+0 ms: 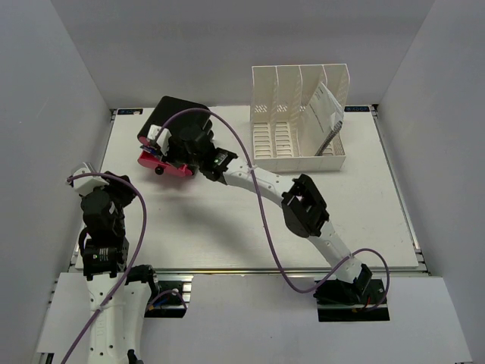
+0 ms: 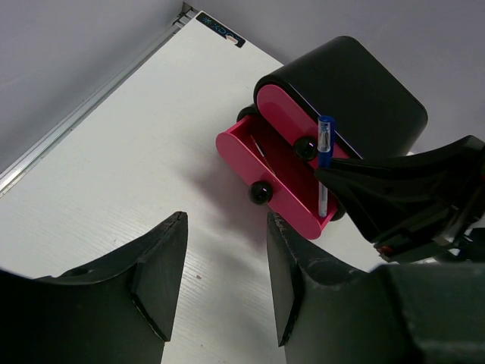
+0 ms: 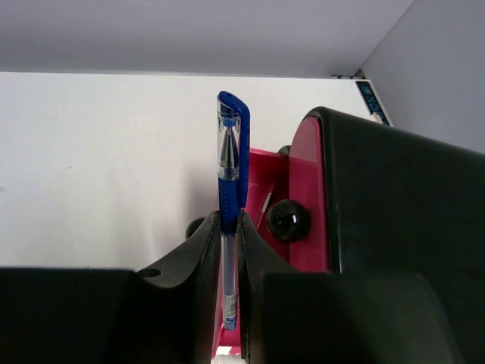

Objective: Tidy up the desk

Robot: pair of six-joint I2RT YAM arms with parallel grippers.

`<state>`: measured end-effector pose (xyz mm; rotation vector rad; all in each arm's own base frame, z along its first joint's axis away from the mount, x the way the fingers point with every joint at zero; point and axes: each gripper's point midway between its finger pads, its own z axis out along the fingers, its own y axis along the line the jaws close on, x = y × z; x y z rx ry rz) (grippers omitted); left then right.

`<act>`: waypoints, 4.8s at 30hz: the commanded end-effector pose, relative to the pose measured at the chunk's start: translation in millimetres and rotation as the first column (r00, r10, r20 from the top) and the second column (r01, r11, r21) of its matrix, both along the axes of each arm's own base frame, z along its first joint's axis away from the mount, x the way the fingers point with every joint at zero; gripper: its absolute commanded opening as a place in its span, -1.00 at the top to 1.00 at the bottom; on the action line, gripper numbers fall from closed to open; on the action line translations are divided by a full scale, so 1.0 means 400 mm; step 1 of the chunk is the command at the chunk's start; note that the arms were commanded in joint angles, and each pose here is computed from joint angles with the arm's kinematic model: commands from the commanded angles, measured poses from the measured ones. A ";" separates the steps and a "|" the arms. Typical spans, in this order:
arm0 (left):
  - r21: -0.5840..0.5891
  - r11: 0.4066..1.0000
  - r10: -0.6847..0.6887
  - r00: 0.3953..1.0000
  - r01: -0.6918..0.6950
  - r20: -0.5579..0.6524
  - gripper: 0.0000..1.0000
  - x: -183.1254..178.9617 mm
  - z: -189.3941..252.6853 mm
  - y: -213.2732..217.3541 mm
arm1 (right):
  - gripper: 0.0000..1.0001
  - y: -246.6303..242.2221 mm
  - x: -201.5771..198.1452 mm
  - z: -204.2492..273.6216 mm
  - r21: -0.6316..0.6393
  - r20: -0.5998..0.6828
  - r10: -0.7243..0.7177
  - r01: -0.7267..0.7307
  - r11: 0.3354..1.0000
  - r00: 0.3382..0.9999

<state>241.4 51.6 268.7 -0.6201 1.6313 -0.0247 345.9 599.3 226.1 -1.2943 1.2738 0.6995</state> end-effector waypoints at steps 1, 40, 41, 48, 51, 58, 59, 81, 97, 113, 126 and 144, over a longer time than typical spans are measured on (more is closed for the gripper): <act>0.003 1.000 0.007 1.000 -0.007 0.024 -0.11 -0.007 0.027 0.003 | 1.00 0.024 0.037 0.048 0.091 0.134 -0.043 0.031 0.995 0.990; -0.001 1.000 -0.016 1.000 0.016 0.001 0.21 0.008 0.013 -0.005 | 0.46 -0.032 0.035 -0.048 -0.066 0.132 -0.003 0.012 0.998 0.991; -0.001 1.000 -0.021 1.000 0.021 -0.004 0.28 0.010 0.008 -0.007 | 0.67 -0.037 0.015 -0.004 -0.042 0.116 0.014 -0.009 0.999 0.993; -0.027 0.987 -0.162 0.985 0.161 -0.058 0.88 0.059 -0.040 -0.061 | 1.00 -0.207 -0.150 0.121 -0.071 -0.202 0.248 -0.267 0.961 0.947; -0.094 0.961 -0.271 0.955 0.261 -0.118 1.00 0.090 -0.091 -0.109 | 1.00 -0.336 -0.199 0.159 -0.088 -0.278 0.252 -0.285 0.954 0.927; -0.424 0.838 -0.415 0.906 0.343 -0.087 1.00 0.145 -0.190 -0.229 | 1.00 -0.636 -0.211 0.154 -0.072 -0.415 0.100 -0.142 0.987 0.904; -0.457 0.832 -0.405 0.908 0.314 -0.112 1.00 0.154 -0.219 -0.228 | 1.00 -0.679 -0.191 0.145 -0.063 -0.440 0.067 -0.106 0.992 0.895; -0.422 0.891 -0.041 0.897 -0.166 -0.440 0.89 0.339 -0.376 -0.060 | 1.00 -0.885 -0.298 0.112 0.120 -0.443 0.119 -0.072 0.990 0.889; -0.448 0.886 -0.128 0.862 -0.122 -0.490 0.36 0.401 -0.406 -0.086 | 1.00 -0.916 -0.281 0.120 0.136 -0.437 0.100 -0.044 0.990 0.894; -0.432 0.887 -0.089 0.856 -0.165 -0.510 0.54 0.369 -0.399 -0.059 | 1.00 -0.929 -0.272 0.114 0.141 -0.446 0.097 -0.037 0.989 0.890; -0.480 0.875 -0.227 0.832 -0.054 -0.506 1.00 0.313 -0.405 -0.131 | 1.00 -0.936 -0.272 0.116 0.146 -0.442 0.097 -0.036 0.989 0.892; -0.456 0.881 -0.165 0.822 -0.126 -0.546 0.38 0.361 -0.433 -0.141 | 1.00 -0.949 -0.262 0.116 0.145 -0.433 0.083 -0.022 0.989 0.898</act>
